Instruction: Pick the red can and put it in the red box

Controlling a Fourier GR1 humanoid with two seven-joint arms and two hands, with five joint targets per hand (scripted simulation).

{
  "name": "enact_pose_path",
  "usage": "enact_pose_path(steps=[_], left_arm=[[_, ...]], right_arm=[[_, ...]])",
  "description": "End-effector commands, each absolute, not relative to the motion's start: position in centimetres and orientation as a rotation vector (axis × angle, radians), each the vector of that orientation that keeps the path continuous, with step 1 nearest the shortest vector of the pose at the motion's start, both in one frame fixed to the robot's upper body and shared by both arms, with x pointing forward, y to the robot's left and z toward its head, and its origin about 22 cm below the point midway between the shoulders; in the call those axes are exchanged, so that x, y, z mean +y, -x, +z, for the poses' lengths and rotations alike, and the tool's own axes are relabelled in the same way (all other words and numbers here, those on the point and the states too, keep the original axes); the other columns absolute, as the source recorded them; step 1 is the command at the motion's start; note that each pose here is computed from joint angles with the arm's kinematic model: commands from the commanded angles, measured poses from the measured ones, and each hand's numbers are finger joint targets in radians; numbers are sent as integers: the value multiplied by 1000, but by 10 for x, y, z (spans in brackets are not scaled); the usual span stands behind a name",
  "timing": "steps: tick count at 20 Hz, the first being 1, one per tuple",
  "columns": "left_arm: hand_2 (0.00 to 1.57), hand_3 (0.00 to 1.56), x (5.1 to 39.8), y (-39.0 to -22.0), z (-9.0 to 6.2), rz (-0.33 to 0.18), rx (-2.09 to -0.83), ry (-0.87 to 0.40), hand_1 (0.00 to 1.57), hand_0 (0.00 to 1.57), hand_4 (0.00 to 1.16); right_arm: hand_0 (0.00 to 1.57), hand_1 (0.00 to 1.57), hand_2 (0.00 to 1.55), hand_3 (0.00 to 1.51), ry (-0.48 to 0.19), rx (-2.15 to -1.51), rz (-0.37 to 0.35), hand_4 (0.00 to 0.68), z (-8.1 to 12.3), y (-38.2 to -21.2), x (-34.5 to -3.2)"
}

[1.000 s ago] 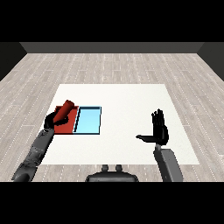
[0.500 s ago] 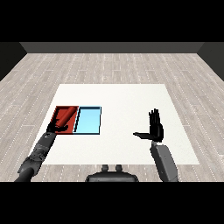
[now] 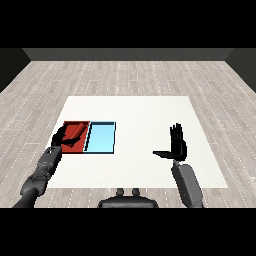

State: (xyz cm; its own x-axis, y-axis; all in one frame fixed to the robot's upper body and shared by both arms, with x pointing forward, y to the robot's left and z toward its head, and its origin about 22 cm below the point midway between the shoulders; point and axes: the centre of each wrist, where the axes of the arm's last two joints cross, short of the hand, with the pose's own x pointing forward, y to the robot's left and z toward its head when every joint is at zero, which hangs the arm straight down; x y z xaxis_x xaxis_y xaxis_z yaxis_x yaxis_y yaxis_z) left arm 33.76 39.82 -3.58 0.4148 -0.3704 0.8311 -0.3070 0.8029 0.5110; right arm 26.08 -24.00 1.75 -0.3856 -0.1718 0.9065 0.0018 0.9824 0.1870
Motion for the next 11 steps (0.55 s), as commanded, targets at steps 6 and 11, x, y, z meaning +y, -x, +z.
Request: enact_pose_path(steps=[6,11], left_arm=[[0,0,332,-370,-19,362,-1892,-44,0,0,0],[0,0,287,-340,-51,323,-1999,157,0,0,0]], right_arm=[[0,0,0,0,-157,-1968,-135,0,11,-251,-243],[0,0,0,0,-162,-1980,-78,0,13,-258,-238]])
